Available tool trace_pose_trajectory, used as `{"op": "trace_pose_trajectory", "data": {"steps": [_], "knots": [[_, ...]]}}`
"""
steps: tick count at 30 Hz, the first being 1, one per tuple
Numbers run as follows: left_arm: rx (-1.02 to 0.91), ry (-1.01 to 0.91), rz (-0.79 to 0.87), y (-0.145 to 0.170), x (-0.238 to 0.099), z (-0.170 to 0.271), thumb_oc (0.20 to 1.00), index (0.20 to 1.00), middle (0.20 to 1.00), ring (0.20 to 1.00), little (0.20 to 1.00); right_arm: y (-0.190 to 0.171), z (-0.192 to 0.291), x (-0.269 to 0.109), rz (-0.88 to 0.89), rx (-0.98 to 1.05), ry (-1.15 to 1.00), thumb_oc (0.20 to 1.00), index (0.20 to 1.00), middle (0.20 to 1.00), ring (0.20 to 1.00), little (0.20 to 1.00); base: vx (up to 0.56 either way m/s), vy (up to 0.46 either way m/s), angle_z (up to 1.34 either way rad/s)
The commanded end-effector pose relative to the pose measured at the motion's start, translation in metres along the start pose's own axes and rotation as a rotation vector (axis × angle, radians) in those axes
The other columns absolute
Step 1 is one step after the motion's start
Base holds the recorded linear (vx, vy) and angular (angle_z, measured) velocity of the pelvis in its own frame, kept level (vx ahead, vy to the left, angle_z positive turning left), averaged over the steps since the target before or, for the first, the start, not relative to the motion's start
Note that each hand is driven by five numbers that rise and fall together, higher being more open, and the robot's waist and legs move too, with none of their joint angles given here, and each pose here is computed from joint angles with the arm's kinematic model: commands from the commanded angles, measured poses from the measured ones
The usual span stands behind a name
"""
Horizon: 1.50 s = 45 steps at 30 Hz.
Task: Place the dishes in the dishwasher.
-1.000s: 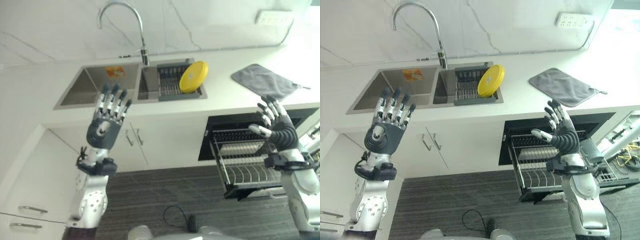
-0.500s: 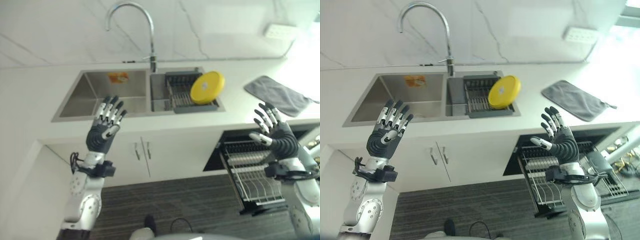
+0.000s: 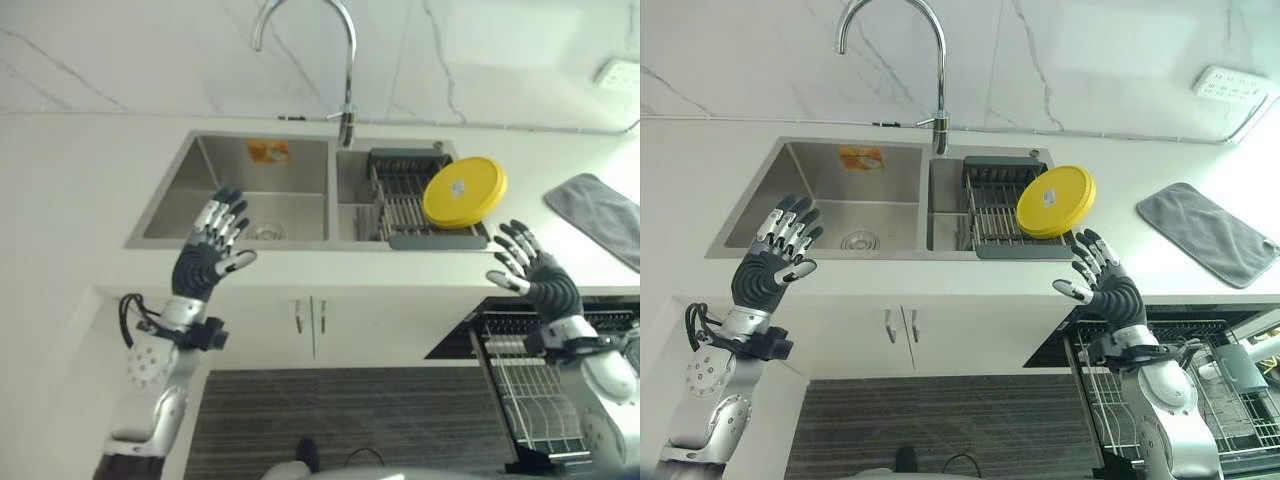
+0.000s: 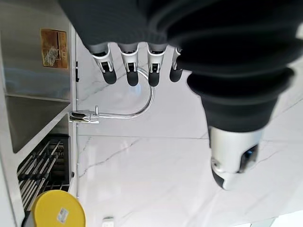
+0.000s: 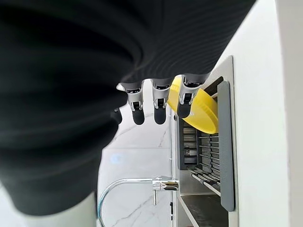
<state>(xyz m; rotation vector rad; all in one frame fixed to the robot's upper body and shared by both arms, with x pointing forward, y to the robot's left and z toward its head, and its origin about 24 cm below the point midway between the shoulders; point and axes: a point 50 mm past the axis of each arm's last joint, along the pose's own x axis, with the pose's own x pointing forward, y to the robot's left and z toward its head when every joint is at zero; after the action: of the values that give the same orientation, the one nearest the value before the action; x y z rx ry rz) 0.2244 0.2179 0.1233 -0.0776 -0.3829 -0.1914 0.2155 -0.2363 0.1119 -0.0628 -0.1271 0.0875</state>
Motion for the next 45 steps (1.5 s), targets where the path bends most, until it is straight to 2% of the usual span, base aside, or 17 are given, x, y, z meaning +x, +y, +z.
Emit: {"op": "trace_pose_trajectory", "data": {"steps": [1,4,8,12,16,17,22,30,35,45], "knots": [[0.127,-0.103,-0.031,-0.003,0.01,0.024,1.0,1.0,1.0,1.0,1.0,0.004,0.018,0.012,0.015,-0.032,-0.125,1.0,1.0,1.0,1.0,1.0,0.04,0.147,-0.09],[0.164,-0.086,-0.012,0.0,0.014,0.024,1.0,1.0,1.0,1.0,1.0,0.003,0.017,0.015,0.031,-0.021,-0.135,1.0,1.0,1.0,1.0,1.0,0.09,0.013,-0.05],[0.114,-0.106,-0.008,0.004,0.012,0.028,1.0,1.0,1.0,1.0,1.0,-0.006,0.016,0.001,0.056,0.028,-0.12,1.0,1.0,1.0,1.0,1.0,0.21,-0.153,0.22],[0.041,-0.1,-0.004,-0.001,0.009,0.025,1.0,1.0,1.0,1.0,1.0,0.006,0.024,0.006,0.075,-0.063,-0.2,1.0,1.0,1.0,1.0,1.0,0.2,-0.271,0.49],[0.045,-0.124,-0.032,-0.005,0.012,0.028,1.0,1.0,1.0,1.0,1.0,0.006,0.02,0.016,0.081,-0.001,-0.157,1.0,1.0,1.0,1.0,1.0,0.21,-0.428,0.3],[0.028,-0.125,-0.016,0.001,0.013,0.029,1.0,1.0,1.0,1.0,1.0,0.016,0.016,0.02,0.18,0.029,-0.101,1.0,1.0,1.0,1.0,1.0,0.35,-0.679,0.53],[0.023,-0.088,-0.009,0.003,0.008,0.024,1.0,1.0,1.0,1.0,1.0,0.016,0.016,0.02,0.213,0.034,-0.065,1.0,1.0,1.0,1.0,1.0,0.21,-0.349,0.11],[0.088,-0.123,-0.038,-0.008,0.003,0.024,1.0,1.0,1.0,1.0,1.0,0.014,0.028,0.022,0.117,0.164,-0.202,1.0,1.0,1.0,1.0,1.0,0.14,-0.102,-0.13],[0.138,-0.153,-0.055,-0.022,0.02,0.02,1.0,1.0,1.0,1.0,1.0,0.009,0.048,0.025,0.024,0.148,-0.36,1.0,1.0,1.0,1.0,1.0,0.01,0.141,-0.11],[0.189,-0.142,-0.066,-0.016,0.02,0.025,1.0,1.0,1.0,1.0,1.0,-0.008,0.062,0.012,-0.199,0.178,-0.478,1.0,1.0,1.0,1.0,1.0,0.03,0.073,-0.02]]}}
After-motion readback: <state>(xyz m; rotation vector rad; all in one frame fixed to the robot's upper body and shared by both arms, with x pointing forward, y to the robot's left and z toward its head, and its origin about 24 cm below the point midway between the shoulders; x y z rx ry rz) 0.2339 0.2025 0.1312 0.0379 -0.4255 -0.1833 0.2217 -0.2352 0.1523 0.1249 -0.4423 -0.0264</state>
